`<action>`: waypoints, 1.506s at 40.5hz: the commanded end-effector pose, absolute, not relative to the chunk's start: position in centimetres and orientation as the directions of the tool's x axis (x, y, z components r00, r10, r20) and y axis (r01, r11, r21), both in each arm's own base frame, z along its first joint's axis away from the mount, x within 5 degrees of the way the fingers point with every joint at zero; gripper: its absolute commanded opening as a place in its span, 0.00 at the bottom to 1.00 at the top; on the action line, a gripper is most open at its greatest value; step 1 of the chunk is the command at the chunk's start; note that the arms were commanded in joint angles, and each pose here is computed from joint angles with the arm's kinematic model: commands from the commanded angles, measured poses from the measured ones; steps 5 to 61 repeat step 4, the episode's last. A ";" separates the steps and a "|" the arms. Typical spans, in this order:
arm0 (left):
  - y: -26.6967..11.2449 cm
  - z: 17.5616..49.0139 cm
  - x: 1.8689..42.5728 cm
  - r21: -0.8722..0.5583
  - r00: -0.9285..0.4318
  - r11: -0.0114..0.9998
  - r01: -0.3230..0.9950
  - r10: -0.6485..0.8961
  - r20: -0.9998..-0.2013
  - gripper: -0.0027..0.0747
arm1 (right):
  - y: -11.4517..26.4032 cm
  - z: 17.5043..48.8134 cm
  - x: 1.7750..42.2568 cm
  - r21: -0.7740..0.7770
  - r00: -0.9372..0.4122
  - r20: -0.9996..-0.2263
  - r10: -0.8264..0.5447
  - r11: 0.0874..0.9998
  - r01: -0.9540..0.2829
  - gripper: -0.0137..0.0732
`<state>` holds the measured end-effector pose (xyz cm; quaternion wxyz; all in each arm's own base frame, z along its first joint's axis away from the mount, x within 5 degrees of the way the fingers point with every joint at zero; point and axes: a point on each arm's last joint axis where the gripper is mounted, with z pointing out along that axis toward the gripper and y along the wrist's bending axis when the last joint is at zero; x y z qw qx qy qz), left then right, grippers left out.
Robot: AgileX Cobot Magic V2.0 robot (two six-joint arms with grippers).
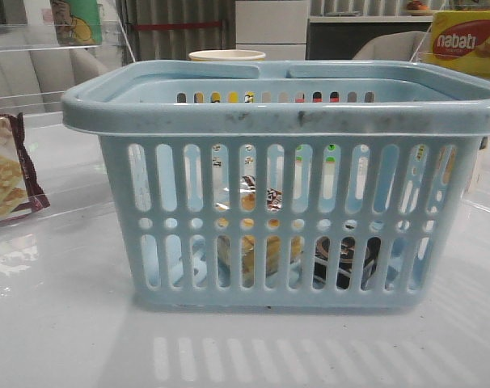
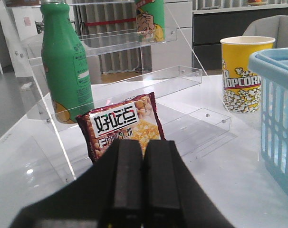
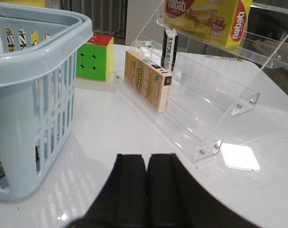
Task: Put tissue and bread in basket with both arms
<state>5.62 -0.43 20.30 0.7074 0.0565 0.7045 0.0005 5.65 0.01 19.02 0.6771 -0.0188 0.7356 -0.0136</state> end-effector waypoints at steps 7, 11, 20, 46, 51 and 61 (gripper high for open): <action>-0.4 21.3 5.4 0.071 0.117 0.995 0.074 0.062 -0.991 0.15 | 0.0 19.8 5.5 -0.066 0.015 -0.998 -0.066 0.998 -0.002 0.22; -0.4 21.3 5.4 0.071 0.117 0.995 0.074 0.062 -0.991 0.15 | 0.0 19.8 5.5 -0.066 0.015 -0.998 -0.066 0.998 -0.002 0.22; -0.4 21.3 5.4 0.071 0.117 0.995 0.074 0.062 -0.991 0.15 | 0.0 19.8 5.5 -0.066 0.015 -0.998 -0.066 0.998 -0.002 0.22; -0.4 21.3 5.4 0.071 0.117 0.995 0.074 0.062 -0.991 0.15 | 0.0 19.8 5.5 -0.066 0.015 -0.998 -0.066 0.998 -0.002 0.22; -0.4 21.3 5.4 0.071 0.117 0.995 0.074 0.062 -0.991 0.15 | 0.0 19.8 5.5 -0.066 0.015 -0.998 -0.066 0.998 -0.002 0.22; -0.4 21.3 5.4 0.071 0.117 0.995 0.074 0.062 -0.991 0.15 | 0.0 19.8 5.5 -0.066 0.015 -0.998 -0.066 0.998 -0.002 0.22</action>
